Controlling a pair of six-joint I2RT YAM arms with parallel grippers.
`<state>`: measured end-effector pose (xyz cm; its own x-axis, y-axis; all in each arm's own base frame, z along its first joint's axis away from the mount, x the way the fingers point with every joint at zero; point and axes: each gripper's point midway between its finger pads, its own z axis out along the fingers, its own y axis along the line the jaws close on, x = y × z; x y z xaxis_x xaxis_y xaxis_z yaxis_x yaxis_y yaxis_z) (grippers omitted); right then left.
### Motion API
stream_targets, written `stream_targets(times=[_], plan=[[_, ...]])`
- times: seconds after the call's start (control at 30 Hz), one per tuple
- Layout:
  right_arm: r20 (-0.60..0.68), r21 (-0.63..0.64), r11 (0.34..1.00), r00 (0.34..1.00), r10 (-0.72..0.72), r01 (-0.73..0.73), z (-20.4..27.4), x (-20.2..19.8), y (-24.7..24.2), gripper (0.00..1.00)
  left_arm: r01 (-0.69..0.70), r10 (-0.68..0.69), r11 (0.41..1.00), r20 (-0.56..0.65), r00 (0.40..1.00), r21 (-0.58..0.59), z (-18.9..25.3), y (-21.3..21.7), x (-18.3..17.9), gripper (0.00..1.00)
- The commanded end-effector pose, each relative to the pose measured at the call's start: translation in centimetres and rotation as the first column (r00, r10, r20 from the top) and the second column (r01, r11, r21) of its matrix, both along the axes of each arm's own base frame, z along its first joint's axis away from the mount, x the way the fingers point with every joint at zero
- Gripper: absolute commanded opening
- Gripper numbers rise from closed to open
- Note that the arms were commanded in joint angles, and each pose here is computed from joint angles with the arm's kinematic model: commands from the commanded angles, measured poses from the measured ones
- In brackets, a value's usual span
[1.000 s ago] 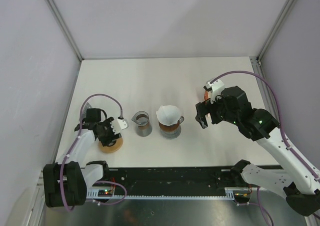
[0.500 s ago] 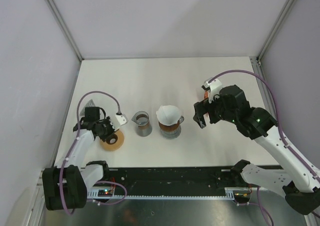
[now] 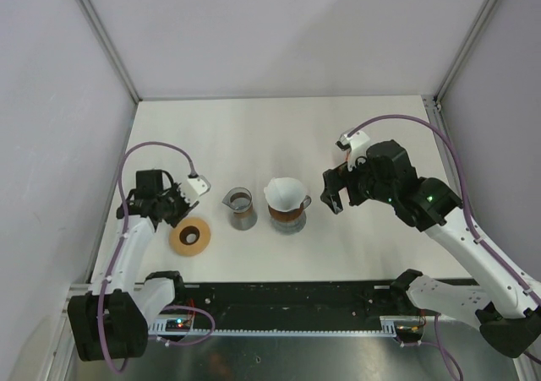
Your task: Place the coffee filter in the dripper
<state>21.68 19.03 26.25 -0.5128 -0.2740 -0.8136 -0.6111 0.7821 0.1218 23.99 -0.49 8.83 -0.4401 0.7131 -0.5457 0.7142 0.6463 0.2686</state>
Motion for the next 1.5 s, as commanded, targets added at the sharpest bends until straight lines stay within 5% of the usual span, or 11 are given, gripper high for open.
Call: stream_targets(times=[0.0, 0.03, 0.07, 0.13, 0.4, 0.6, 0.97, 1.17, 1.23, 1.37, 1.47], plan=[[0.023, 0.040, 0.999, 1.000, 0.004, -0.005, 0.9, 0.3, 0.7, 0.99, 0.014, -0.013, 1.000, -0.065, 0.998, 0.011, -1.1, 0.3, -0.6, 0.59], [0.020, 0.038, 0.999, 1.000, 0.003, -0.004, 0.9, 0.3, 0.7, 0.99, 0.027, -0.026, 1.000, -0.075, 0.997, 0.012, -1.2, 0.3, -0.6, 0.80], [0.019, 0.037, 0.999, 1.000, 0.003, -0.004, 0.8, 0.3, 0.7, 0.99, 0.038, -0.038, 0.999, -0.083, 0.996, 0.005, -1.3, 0.1, -0.5, 0.90], [0.016, 0.034, 0.999, 1.000, 0.003, -0.003, 0.7, 0.4, 0.7, 0.99, 0.066, -0.067, 0.998, -0.095, 0.993, -0.010, -1.5, -0.3, -0.4, 0.97], [0.008, 0.010, 1.000, 1.000, -0.005, 0.005, 0.3, 0.2, 0.3, 0.99, 0.208, -0.203, 0.978, -0.171, 0.964, 0.008, -3.7, -0.4, -0.5, 1.00], [0.006, 0.003, 1.000, 1.000, -0.007, 0.007, 0.2, 0.1, 0.0, 0.99, 0.199, -0.198, 0.980, -0.193, 0.961, -0.013, -3.5, 0.4, 1.2, 0.99], [-0.001, -0.005, 1.000, 1.000, -0.005, 0.005, -0.1, 0.2, 0.2, 0.99, 0.226, -0.233, 0.972, -0.356, 0.905, -0.062, -6.8, 0.3, -1.5, 0.96], [-0.008, -0.011, 1.000, 1.000, -0.006, 0.006, -0.3, 0.2, 0.1, 0.99, 0.206, -0.236, 0.971, -0.380, 0.894, -0.118, -7.3, -0.7, -2.0, 0.76], [-0.009, -0.012, 1.000, 1.000, -0.006, 0.006, -0.3, 0.2, 0.1, 0.99, 0.198, -0.231, 0.972, -0.386, 0.893, -0.124, -7.4, -0.8, -2.1, 0.62], [-0.006, -0.009, 1.000, 1.000, -0.006, 0.006, -0.2, 0.2, 0.1, 0.99, 0.157, -0.193, 0.979, -0.366, 0.910, -0.126, -6.5, -0.9, -1.4, 0.13], [-0.005, -0.006, 1.000, 1.000, -0.006, 0.006, -0.2, 0.2, 0.2, 0.99, 0.107, -0.146, 0.985, -0.327, 0.934, -0.132, -4.8, -1.0, -0.3, 0.02]])
